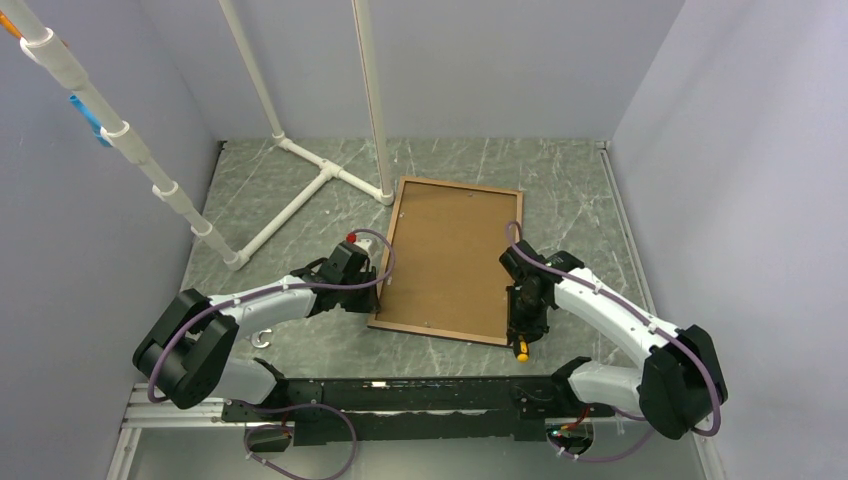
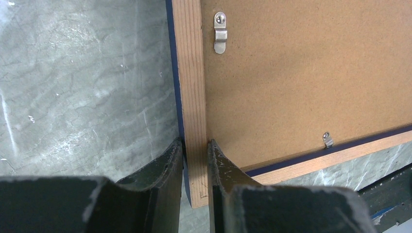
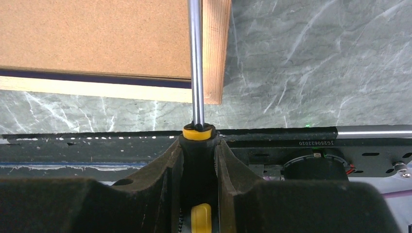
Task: Take the photo out of the frame
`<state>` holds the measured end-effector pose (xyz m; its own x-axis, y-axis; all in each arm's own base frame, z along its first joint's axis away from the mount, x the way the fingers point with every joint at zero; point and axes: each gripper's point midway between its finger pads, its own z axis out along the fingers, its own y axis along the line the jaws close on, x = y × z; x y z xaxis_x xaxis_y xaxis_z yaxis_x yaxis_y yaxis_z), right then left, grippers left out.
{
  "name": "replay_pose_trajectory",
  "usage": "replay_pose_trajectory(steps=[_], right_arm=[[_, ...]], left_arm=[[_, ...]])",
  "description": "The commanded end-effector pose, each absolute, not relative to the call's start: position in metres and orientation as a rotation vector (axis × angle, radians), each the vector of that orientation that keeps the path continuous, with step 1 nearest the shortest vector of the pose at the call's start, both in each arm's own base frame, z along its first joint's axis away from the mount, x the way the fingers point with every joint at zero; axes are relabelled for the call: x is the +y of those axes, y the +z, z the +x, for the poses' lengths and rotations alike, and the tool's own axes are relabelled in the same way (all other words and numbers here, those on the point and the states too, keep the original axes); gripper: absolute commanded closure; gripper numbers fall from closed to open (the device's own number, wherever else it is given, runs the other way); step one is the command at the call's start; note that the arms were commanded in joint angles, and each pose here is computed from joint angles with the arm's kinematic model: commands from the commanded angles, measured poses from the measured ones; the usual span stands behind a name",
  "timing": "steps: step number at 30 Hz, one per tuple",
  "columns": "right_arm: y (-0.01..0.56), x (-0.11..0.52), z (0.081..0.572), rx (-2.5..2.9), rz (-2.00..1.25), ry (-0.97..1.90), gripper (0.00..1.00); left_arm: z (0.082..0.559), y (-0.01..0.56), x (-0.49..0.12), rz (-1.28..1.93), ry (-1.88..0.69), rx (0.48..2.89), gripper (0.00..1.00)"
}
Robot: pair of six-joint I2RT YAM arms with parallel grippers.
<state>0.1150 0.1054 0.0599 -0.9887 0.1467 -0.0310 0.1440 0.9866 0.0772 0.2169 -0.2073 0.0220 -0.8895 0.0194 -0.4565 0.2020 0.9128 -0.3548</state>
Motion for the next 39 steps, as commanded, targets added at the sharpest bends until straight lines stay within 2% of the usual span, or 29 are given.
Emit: replay_pose_trajectory(steps=[1, 9, 24, 39], right_arm=[[0.059, 0.098, 0.118, 3.058, 0.28, 0.063, 1.0], [0.062, 0.092, 0.107, 3.064, 0.293, 0.054, 1.0], [0.044, 0.102, 0.142, 3.017, 0.201, 0.033, 1.0], [0.039, 0.118, 0.155, 3.026, 0.074, 0.089, 1.0]], left_arm=[[0.192, 0.0, -0.192, 0.185, -0.473, 2.723, 1.0], [0.194, 0.0, -0.194, 0.19, -0.473, 2.728, 1.0], [0.19, -0.001, -0.191, 0.246, -0.465, 2.724, 1.0], [0.188, -0.003, -0.191, 0.274, -0.474, 2.721, 1.0]])
